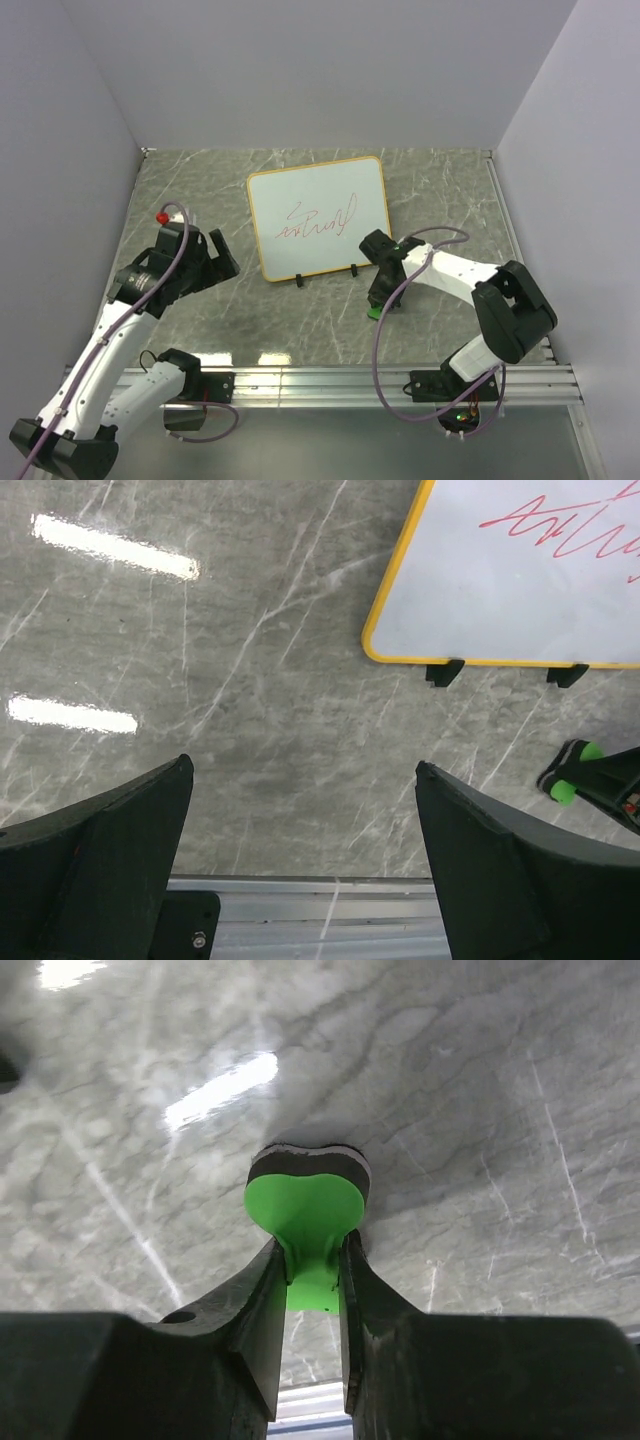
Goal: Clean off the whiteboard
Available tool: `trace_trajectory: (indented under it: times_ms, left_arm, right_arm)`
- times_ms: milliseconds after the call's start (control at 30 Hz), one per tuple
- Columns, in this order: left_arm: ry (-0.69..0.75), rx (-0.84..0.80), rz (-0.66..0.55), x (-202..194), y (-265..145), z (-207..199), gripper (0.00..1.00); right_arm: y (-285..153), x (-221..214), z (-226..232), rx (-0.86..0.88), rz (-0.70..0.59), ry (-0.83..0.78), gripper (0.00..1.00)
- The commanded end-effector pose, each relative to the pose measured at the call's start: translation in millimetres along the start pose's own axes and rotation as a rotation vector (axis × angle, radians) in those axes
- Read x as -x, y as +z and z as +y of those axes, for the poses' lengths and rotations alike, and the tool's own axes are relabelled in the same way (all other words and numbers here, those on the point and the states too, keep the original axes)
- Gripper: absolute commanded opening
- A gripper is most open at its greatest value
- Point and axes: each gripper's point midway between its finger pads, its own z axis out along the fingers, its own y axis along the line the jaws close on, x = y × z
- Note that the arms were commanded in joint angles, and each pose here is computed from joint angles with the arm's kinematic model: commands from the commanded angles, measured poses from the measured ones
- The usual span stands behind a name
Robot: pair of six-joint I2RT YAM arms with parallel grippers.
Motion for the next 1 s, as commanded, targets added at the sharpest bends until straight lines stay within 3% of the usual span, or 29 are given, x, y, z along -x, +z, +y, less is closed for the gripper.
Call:
trace_trajectory:
  times_ms: [0,133,200,333,467,500,533,567,667,800,833,967]
  left_arm:
    - [-0.009,0.017,-0.022,6.9,-4.3,0.2,0.97]
    - [-0.007,0.217,-0.093,25.7,-7.5,30.4,0.84]
    - [0.015,0.209,-0.124,40.5,-12.3,23.5,0.79]
    - [0.032,0.153,-0.182,71.1,-20.6,0.0,0.83]
    - [0.079,-0.040,-0.283,101.6,-26.8,-43.0,0.85]
    - [0.067,-0.092,-0.354,117.8,-31.4,-55.6,0.86]
    - [0.059,-0.111,-0.376,122.9,-33.8,-59.3,0.96]
    - [0.058,-0.131,-0.395,130.4,-37.1,-65.2,0.99]
    - [0.085,-0.177,-0.371,150.1,-24.7,-78.7,0.99]
    - [0.085,-0.355,-0.300,171.8,-2.3,-96.7,0.99]
    - [0.094,-0.397,-0.332,182.6,1.9,-103.3,1.00]
    - [0.094,-0.449,-0.259,192.2,57.8,-105.2,0.98]
  right_arm:
    - [-27.2,17.8,19.3,0.078,-0.073,-0.037,0.03]
    - [-61.6,33.6,41.1,0.174,-0.129,-0.092,0.00]
    - [-85.6,41.9,52.6,0.242,-0.168,-0.129,0.00]
    - [-117.0,43.6,62.9,0.353,-0.196,-0.191,0.00]
    - [-132.4,35.4,60.3,0.420,-0.193,-0.245,0.00]
    - [-136.3,33.8,58.8,0.438,-0.198,-0.259,0.00]
    - [-137.8,28.4,59.2,0.460,-0.179,-0.273,0.00]
    - [-133.9,24.4,56.4,0.464,-0.166,-0.283,0.00]
    - [-129.6,17.1,51.3,0.487,-0.158,-0.311,0.00]
    - [-128.3,15.9,40.8,0.461,-0.161,-0.332,0.00]
    - [-131.1,18.7,40.6,0.463,-0.179,-0.335,0.00]
    - [-150.7,39.8,47.6,0.478,-0.262,-0.348,0.00]
